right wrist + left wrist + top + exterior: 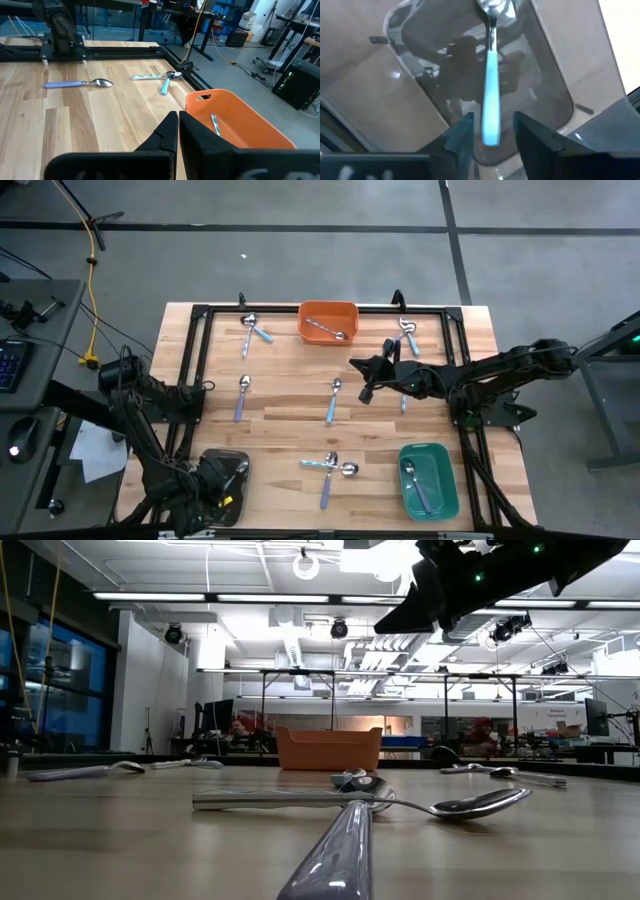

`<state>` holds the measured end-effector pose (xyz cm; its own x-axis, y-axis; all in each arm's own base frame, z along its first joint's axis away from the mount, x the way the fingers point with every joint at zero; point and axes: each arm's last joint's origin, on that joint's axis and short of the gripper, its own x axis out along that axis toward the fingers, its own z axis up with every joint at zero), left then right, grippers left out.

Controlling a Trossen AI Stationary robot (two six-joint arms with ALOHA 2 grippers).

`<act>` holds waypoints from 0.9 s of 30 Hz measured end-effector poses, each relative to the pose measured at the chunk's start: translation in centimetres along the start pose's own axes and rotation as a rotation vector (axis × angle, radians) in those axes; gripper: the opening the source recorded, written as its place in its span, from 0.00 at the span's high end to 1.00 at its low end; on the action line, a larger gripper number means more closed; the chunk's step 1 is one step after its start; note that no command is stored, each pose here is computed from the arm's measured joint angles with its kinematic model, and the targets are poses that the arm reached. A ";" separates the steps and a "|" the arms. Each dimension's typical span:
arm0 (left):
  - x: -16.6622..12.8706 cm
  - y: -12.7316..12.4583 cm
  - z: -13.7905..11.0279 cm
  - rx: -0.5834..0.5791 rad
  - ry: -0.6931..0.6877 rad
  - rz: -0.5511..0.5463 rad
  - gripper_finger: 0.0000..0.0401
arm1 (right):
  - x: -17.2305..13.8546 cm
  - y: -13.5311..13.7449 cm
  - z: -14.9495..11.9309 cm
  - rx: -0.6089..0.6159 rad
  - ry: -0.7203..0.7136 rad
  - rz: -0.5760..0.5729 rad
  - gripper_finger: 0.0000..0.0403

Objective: Sort silverware by color (type)
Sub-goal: Put the right blue spoon into the black bin, then put the top right violet spoon into the green bin

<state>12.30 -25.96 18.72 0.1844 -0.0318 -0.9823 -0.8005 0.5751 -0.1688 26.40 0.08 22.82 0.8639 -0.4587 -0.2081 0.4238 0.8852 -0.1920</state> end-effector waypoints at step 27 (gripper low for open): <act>-6.6 -3.1 18.6 0.686 -0.521 -0.295 1.00 | 1.1 -1.9 -0.1 0.011 -0.004 0.090 1.00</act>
<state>24.18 -12.31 27.23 0.6957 0.0225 -0.7179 -0.1958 0.9676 -0.1594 26.54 -2.09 22.84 0.8997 -0.3773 -0.2197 0.3477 0.9235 -0.1620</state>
